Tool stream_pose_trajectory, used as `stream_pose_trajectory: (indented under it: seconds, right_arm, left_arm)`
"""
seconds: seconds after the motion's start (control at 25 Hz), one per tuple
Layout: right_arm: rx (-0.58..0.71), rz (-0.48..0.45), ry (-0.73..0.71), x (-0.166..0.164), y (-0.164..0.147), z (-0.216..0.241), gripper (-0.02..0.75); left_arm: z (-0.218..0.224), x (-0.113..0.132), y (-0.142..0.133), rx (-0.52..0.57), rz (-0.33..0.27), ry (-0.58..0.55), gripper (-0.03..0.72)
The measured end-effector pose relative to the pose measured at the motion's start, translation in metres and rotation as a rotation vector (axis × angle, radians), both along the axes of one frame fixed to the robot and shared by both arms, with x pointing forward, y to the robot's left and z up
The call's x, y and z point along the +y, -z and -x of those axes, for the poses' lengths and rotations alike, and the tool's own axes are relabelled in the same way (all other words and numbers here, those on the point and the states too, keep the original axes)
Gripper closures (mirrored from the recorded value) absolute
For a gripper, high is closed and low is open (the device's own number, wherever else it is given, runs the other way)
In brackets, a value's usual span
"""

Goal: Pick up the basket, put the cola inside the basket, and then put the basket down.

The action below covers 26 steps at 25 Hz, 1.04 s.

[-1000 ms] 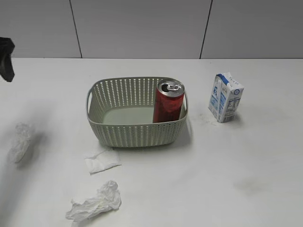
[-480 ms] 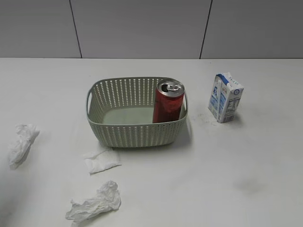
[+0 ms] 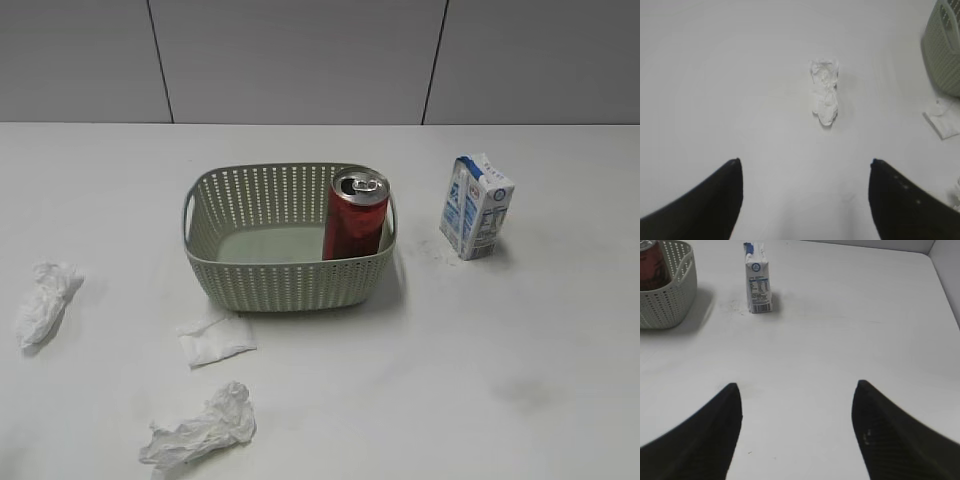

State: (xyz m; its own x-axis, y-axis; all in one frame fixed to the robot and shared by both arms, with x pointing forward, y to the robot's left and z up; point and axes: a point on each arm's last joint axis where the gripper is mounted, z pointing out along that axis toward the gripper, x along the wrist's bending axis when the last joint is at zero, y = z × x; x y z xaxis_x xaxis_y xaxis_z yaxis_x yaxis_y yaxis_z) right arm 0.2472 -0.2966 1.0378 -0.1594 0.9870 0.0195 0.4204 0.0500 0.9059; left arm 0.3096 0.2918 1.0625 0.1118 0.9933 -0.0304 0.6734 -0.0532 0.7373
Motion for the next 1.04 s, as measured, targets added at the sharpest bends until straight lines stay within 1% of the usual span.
stream_pose_trajectory:
  seconds: [0.16,0.24,0.44,0.76,1.04]
  right_arm:
    - [0.000,-0.001,0.008,-0.001,0.000,0.000,0.216]
    - [0.001,-0.003,0.009,-0.001,0.000,0.000,0.216]
    - [0.001,-0.003,0.009,-0.001,0.000,0.000,0.218]
    - [0.001,-0.004,0.009,-0.001,0.000,0.000,0.218]
    - [0.001,-0.004,0.009,-0.001,0.000,0.000,0.218]
  left_arm:
    - [0.026,0.001,-0.004,-0.133,0.007,0.001,0.098]
    - [0.036,0.002,-0.005,-0.172,0.008,0.002,0.098]
    - [0.055,0.003,0.004,-0.174,0.007,0.003,0.098]
    - [0.073,0.006,0.007,-0.273,0.022,-0.029,0.099]
    - [0.077,0.006,0.008,-0.291,0.025,-0.032,0.099]
